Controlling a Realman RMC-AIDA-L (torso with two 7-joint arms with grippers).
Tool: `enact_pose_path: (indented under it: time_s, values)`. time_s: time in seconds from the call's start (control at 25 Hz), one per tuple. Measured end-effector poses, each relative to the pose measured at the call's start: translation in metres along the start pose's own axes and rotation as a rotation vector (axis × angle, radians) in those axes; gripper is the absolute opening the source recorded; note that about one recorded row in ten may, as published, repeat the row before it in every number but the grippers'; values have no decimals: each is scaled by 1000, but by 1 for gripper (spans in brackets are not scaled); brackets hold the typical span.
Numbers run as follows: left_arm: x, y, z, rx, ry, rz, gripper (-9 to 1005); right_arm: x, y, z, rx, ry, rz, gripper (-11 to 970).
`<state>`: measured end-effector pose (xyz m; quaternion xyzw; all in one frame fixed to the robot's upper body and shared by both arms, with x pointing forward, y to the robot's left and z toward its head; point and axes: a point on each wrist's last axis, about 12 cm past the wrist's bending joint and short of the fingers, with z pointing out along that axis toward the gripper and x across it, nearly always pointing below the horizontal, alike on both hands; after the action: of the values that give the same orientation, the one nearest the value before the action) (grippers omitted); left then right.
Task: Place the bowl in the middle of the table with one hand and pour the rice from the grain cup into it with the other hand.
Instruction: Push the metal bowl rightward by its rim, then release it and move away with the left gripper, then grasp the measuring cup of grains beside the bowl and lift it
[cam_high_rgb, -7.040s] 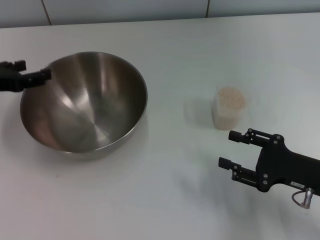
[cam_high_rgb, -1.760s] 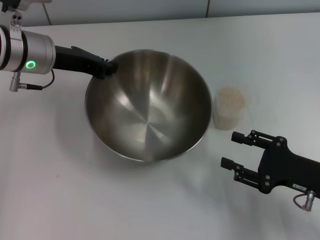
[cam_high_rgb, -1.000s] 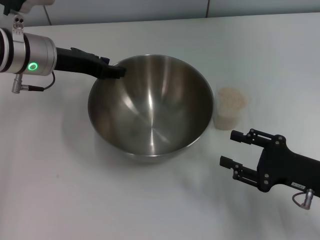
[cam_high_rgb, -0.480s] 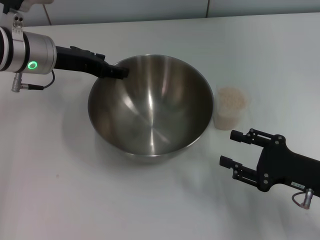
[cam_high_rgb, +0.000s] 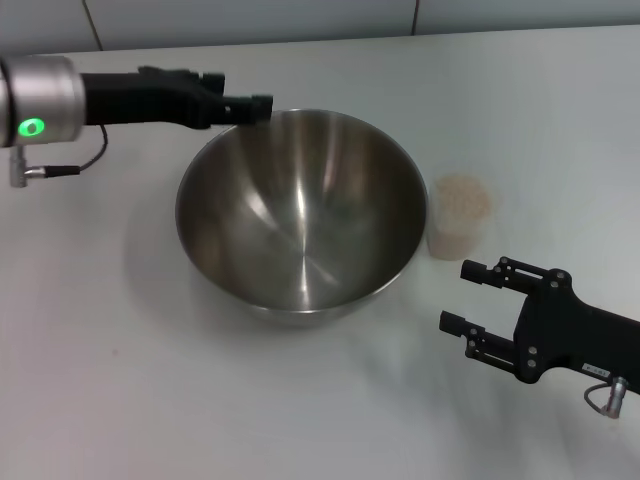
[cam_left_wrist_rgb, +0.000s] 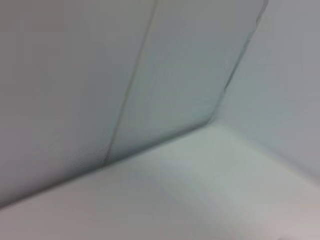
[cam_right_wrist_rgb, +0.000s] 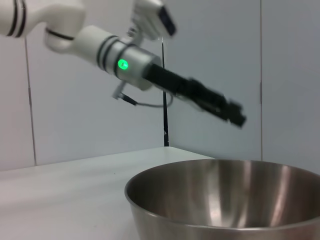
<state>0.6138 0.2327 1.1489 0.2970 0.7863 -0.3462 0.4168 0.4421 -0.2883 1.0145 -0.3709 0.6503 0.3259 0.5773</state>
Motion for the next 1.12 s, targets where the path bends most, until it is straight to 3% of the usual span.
enact_pose_path:
  time_s: [0.24,0.4,0.6,0.88,1.12]
  values:
    - [35,-8,-47,75,-250,17,868,0,0,0,1,0,0,624]
    - [80,-15,-81,63,-392,34,868,0,-1,-1,1,1,-1,622]
    - [139,-35,-114,37,-536,128,868,-1,-1,0,1,1,0,624]
    - [195,-66,-119,-9,-589,202,868,0,-2,-1,4,3,3,622]
    - [203,-74,-117,-1,-594,205,868,0,-1,-1,5,3,6,622]
